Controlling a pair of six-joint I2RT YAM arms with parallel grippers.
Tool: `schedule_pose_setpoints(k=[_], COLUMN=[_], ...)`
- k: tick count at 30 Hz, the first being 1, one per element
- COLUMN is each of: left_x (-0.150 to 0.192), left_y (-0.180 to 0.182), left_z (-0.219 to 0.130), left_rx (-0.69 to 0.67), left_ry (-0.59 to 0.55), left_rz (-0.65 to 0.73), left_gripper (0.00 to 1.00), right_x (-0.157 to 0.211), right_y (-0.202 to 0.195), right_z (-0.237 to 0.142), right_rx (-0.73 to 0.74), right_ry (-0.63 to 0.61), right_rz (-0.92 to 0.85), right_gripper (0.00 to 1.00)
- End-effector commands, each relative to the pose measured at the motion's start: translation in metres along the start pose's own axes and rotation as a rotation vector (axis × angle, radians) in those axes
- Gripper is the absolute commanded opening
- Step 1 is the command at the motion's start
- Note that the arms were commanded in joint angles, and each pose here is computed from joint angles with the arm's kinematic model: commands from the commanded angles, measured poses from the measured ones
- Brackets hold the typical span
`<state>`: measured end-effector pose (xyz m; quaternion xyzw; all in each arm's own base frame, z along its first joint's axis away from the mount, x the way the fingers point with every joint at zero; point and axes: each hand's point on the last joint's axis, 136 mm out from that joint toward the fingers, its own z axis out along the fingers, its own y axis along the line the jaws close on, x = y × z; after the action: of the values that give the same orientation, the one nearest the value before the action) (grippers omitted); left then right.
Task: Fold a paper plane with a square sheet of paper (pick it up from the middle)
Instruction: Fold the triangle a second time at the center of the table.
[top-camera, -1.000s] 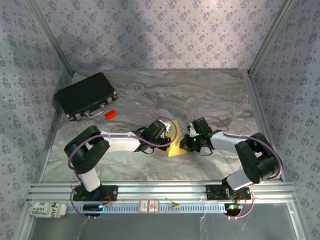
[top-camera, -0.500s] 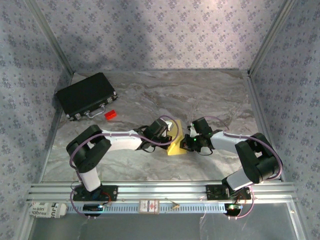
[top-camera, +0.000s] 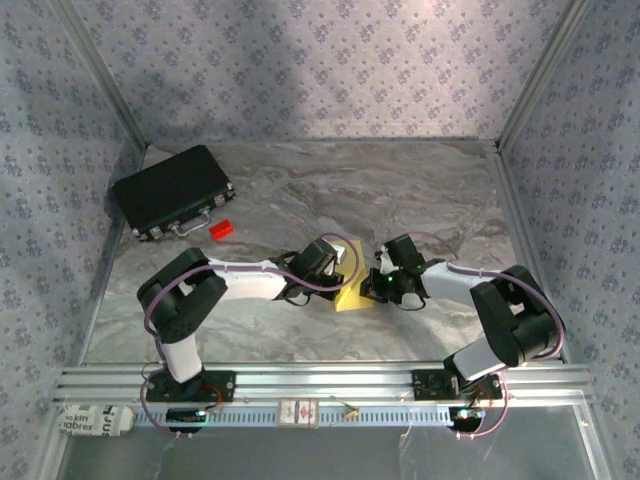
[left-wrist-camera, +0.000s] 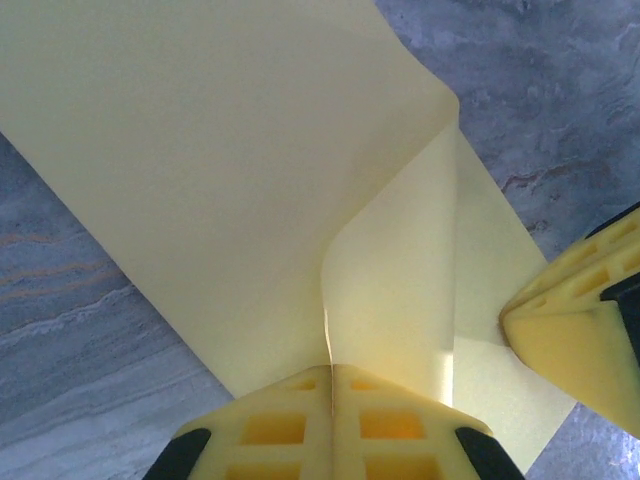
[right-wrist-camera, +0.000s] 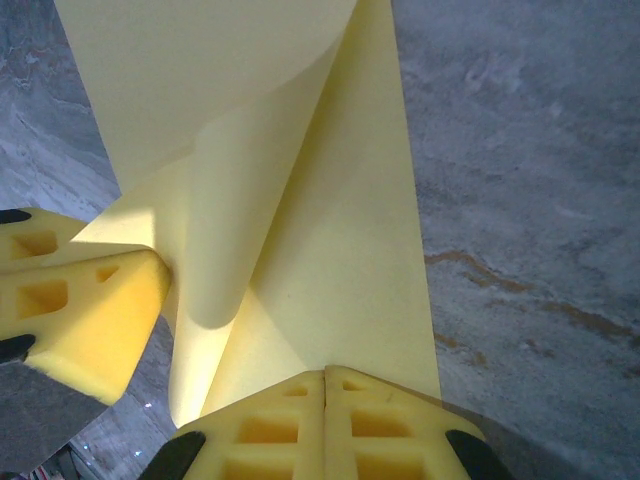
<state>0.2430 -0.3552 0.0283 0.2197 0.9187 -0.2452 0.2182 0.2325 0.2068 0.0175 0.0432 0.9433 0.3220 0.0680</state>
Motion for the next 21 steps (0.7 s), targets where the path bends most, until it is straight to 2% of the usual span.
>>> schedule_pose_setpoints(k=[1, 12, 21], left_x=[-0.004, 0.016, 0.015], left_y=[0.002, 0.004, -0.004], left_z=[0.004, 0.010, 0.002], left_rx=[-0.014, 0.007, 0.025], left_ry=[0.006, 0.065, 0.036], left_rz=[0.019, -0.041, -0.154], left_gripper=[0.02, 0.00, 0.00], right_x=[0.011, -0.003, 0.001], right_y=[-0.022, 0.002, 0.015], right_z=[0.003, -0.006, -0.015], right_rx=[0.083, 0.001, -0.073], right_ry=[0.042, -0.007, -0.025], right_rz=[0.029, -0.001, 0.005], right_gripper=[0.00, 0.02, 0.08])
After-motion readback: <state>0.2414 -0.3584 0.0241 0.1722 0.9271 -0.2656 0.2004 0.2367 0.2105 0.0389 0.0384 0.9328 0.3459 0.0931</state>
